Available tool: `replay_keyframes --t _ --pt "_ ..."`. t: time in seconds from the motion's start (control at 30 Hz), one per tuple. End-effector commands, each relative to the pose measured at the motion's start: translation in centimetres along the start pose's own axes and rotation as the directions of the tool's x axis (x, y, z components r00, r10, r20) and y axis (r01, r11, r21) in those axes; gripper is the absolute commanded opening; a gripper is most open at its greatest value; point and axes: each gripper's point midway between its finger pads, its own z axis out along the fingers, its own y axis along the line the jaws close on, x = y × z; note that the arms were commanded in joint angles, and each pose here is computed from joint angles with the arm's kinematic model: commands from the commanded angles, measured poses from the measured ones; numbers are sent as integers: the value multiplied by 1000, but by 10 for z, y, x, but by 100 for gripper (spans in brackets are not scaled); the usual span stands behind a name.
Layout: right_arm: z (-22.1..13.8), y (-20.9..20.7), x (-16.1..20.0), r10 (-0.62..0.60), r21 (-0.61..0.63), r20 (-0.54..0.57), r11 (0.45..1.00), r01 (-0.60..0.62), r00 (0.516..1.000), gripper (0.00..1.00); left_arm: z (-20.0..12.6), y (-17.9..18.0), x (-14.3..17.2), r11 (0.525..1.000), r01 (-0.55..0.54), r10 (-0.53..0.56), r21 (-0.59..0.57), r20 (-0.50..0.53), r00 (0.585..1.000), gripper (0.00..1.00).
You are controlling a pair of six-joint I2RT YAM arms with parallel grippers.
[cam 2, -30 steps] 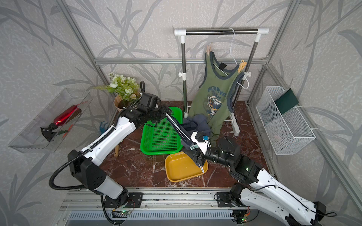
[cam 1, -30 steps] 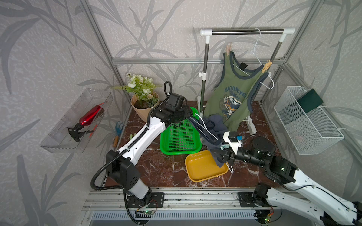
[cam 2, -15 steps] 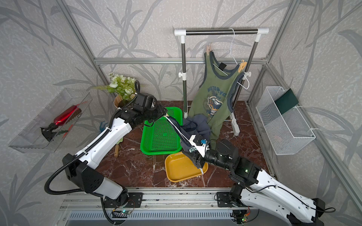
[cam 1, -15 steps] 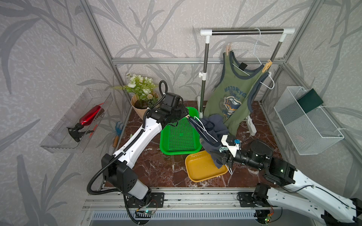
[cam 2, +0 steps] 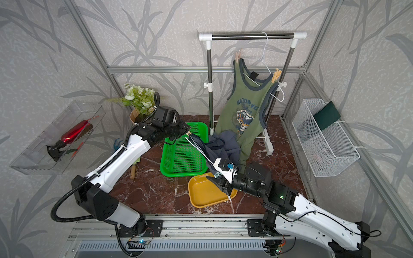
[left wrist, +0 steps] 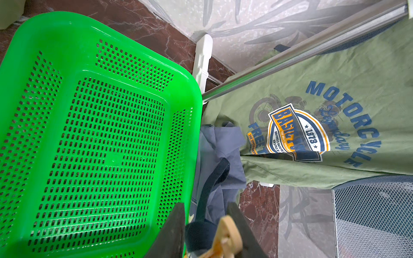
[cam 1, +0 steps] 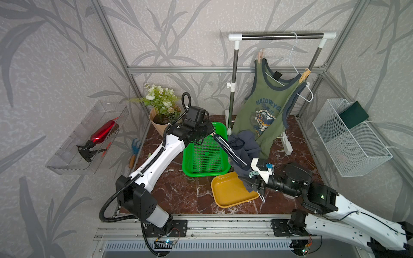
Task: Remove the clothespins securing tank tops to the hanger
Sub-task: Remove the clothespin from the hanger.
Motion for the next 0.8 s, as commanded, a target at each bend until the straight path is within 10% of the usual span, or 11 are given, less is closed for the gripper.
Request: replay_keyframes --t 0.0,0.77 --pt "0 0 -7 -33 20 30 999 33 999 0 3 5 2 1000 13 -14 -13 -12 1000 30" --pt "-6 1 6 11 23 10 1000 -11 1000 0 -6 -12 -39 994 -113 113 -8 63 992 10"
